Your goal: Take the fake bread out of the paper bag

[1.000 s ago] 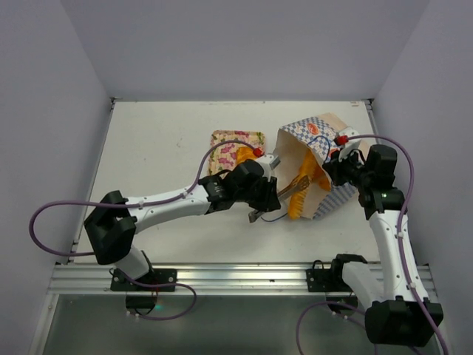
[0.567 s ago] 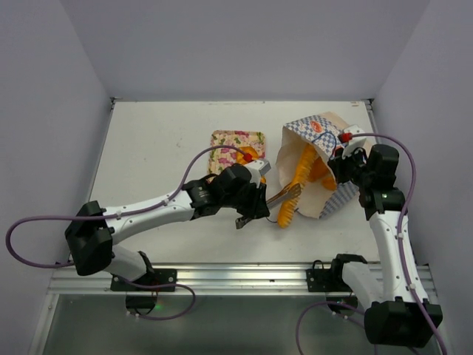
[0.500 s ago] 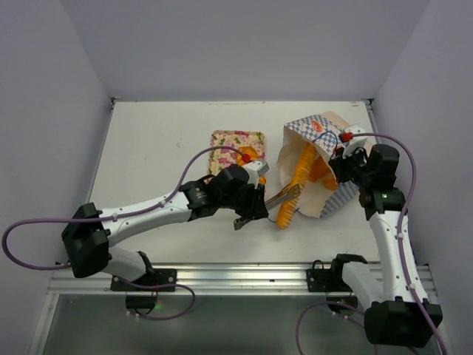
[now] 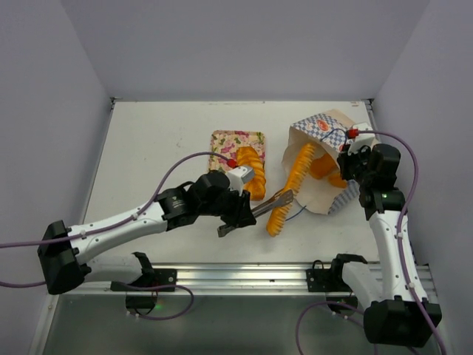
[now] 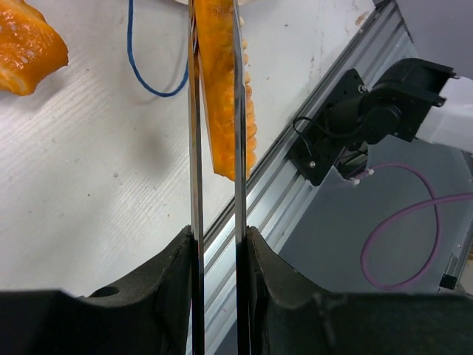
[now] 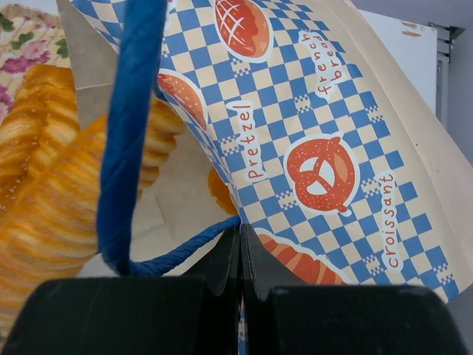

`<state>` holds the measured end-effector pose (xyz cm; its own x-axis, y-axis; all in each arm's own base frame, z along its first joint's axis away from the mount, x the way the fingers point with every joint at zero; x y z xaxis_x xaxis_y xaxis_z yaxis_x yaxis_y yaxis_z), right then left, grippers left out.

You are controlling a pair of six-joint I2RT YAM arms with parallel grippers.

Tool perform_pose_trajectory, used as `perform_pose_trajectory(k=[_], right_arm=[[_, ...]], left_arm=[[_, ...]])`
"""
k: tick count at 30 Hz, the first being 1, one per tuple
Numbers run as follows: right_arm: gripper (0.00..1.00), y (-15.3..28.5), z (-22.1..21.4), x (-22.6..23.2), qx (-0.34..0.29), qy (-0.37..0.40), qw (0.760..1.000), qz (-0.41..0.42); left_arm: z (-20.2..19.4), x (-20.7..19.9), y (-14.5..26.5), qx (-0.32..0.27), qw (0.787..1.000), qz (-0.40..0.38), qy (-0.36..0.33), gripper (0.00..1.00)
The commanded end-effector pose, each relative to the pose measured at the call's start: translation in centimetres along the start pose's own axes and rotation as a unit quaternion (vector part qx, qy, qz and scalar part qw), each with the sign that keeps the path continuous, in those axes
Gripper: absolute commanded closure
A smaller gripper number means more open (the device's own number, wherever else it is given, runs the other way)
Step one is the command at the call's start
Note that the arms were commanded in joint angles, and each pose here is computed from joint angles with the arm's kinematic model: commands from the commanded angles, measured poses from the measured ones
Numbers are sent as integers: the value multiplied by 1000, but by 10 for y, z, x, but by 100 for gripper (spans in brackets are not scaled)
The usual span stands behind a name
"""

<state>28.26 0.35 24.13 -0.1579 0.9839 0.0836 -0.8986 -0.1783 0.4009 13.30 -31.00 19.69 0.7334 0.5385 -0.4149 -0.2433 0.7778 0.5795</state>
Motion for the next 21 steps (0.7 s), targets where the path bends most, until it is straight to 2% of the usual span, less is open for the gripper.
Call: perform_pose_trajectory(k=[1,14,21], right_arm=[[100,-1,10,-18,-27,-20,998,-57],[100,-1,11,-31,-33,-27,994,-101],[100,0,12,-30,-35,-25,994,-96]], left_arm=[[9,-11,23,-37,998,-29,-27,100],[-4,0,54,-66,998,-3,-24,100],[21,48,67,-110,992,67,0,100]])
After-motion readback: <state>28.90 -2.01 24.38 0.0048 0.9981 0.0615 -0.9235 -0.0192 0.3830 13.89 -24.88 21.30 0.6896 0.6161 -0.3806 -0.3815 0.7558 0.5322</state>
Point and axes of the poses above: each gripper's point midway between its finger pads, its own y axis back along the fingers, its own x axis along the line the jaws close on, z = x × y, the point moved 3 cm from there along y, back along the fingers, and after that the axes turned 10 degrees about -y, right-handed, at the moved point
